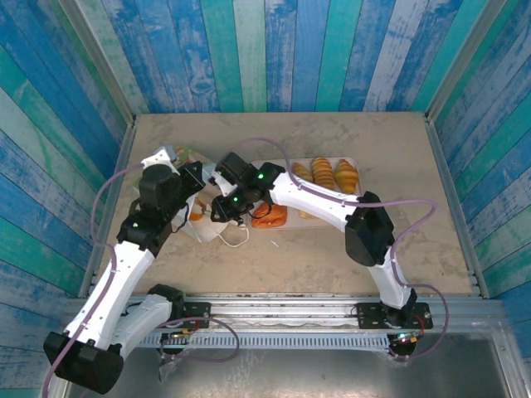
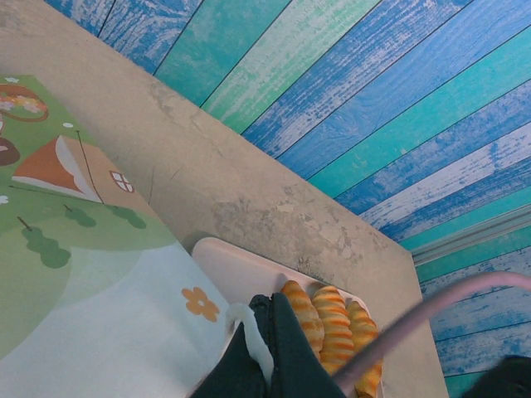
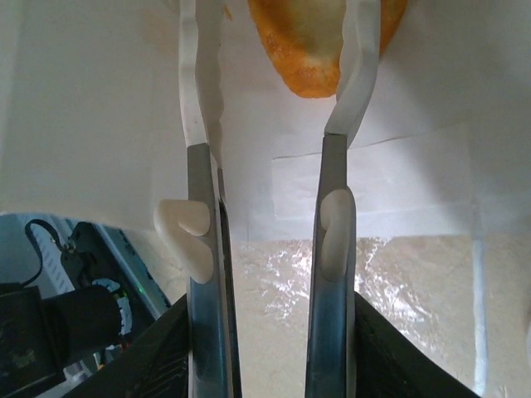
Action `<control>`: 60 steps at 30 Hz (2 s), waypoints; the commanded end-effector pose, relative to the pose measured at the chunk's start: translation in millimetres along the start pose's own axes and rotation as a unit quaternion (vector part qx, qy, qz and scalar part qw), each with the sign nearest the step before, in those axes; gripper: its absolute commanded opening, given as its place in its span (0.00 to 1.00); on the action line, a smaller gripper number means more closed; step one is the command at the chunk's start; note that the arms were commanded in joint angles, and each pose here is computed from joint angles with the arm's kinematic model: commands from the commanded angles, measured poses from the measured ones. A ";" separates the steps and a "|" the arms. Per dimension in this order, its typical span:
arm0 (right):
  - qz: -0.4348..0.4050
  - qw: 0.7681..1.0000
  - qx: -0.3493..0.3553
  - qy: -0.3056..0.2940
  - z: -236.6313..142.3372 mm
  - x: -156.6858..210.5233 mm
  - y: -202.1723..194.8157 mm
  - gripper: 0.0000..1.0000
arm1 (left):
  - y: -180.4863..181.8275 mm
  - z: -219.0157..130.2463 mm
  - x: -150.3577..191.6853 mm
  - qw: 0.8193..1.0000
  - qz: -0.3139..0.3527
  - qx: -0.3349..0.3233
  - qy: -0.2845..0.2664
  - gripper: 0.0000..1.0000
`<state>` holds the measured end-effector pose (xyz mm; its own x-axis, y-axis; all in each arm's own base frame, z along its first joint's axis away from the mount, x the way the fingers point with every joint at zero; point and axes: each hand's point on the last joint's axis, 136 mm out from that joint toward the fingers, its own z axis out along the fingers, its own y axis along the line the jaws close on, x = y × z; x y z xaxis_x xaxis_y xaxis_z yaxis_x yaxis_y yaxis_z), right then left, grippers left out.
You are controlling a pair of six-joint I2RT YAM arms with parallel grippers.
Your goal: Take the fake bread out of the paper bag
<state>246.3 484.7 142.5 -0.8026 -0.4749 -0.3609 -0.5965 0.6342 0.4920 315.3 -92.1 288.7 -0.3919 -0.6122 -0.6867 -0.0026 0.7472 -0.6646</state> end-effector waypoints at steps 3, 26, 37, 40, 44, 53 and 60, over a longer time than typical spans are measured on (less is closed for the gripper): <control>-0.006 1.000 -0.014 0.003 13.7 -8.1 6.1 0.48 | -8.6 -2.1 -6.8 1.000 0.006 0.015 -0.008 0.00; -0.008 0.998 0.056 0.030 50.4 -5.7 -15.1 0.53 | -9.7 -0.8 -5.5 1.000 0.007 0.017 -0.004 0.00; -0.010 0.999 0.024 0.033 47.5 -8.1 -5.4 0.37 | -7.2 -1.8 -4.7 1.000 0.009 0.013 -0.005 0.00; -0.020 0.999 0.031 0.017 31.8 -11.8 -1.7 0.32 | -4.8 -3.4 -5.8 1.000 0.011 0.006 -0.009 0.00; -0.032 0.999 0.038 -0.001 8.5 -12.7 1.6 0.29 | 2.5 -3.0 -5.7 1.000 0.017 -0.010 -0.013 0.00; -0.052 0.997 0.066 -0.001 -22.7 6.8 -6.1 0.28 | 8.6 -1.2 -7.8 0.999 0.024 -0.028 -0.019 0.00; -0.068 0.991 0.109 0.036 -35.1 27.4 -20.3 0.27 | 7.9 0.2 -7.5 0.999 0.025 -0.028 -0.016 0.00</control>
<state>240.0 452.2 138.9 -0.7469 -0.5685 -0.3449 -0.6629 0.6773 0.3191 317.2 -82.2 285.7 -0.3666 -0.5957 -0.7147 -0.0359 0.7766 -0.6289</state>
